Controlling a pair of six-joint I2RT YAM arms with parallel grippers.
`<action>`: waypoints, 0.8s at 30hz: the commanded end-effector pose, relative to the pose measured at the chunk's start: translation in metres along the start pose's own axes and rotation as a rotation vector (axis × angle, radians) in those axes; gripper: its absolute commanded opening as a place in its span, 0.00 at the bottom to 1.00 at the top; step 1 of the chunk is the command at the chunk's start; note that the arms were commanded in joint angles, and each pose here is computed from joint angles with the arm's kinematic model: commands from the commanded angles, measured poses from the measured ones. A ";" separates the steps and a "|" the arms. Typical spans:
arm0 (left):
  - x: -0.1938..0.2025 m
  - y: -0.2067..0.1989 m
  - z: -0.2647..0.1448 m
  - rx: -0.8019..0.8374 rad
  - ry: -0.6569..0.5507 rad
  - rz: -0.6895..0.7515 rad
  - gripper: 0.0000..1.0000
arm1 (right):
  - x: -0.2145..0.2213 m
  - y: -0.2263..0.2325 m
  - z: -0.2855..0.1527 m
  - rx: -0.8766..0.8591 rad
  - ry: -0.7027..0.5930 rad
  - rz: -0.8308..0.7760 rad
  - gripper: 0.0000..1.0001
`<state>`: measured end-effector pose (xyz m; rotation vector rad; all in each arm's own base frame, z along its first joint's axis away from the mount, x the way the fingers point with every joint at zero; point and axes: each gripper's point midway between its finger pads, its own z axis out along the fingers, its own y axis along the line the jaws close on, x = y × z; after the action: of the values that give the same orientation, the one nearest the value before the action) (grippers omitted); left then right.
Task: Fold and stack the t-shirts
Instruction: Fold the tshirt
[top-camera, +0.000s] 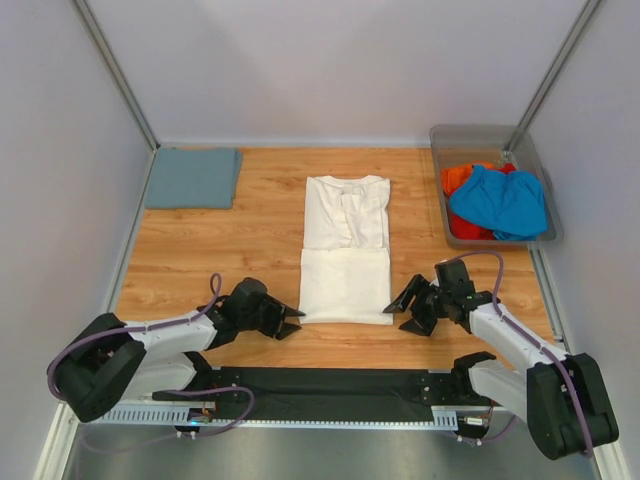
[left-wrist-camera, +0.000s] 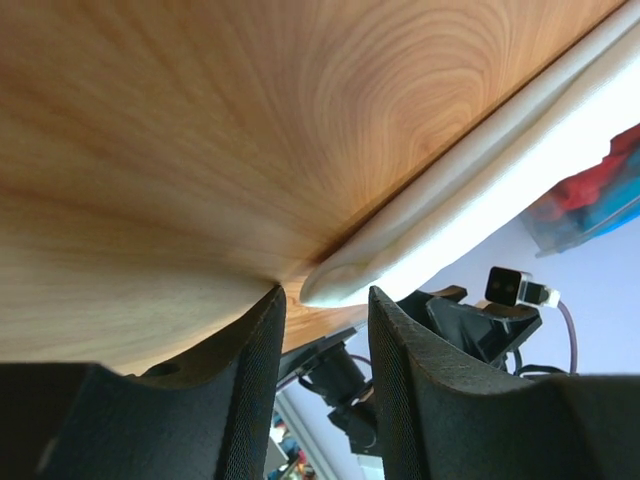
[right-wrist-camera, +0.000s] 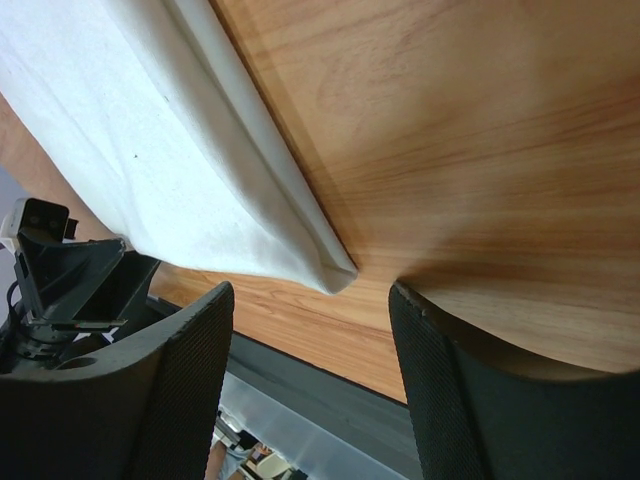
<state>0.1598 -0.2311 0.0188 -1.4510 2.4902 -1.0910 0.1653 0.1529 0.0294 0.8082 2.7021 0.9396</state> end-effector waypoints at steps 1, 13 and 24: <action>-0.022 0.032 0.011 -0.095 -0.094 -0.022 0.47 | -0.005 0.006 0.002 -0.006 -0.022 -0.005 0.66; -0.023 0.031 0.017 -0.097 -0.097 -0.023 0.39 | 0.002 -0.002 0.004 0.037 -0.014 0.162 0.61; -0.023 0.032 0.021 -0.097 -0.093 -0.020 0.28 | 0.008 -0.020 0.017 0.075 -0.012 0.307 0.57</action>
<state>0.1701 -0.2428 0.0140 -1.4604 2.4717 -1.1457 0.1634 0.1610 0.0240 1.1567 2.6604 0.9841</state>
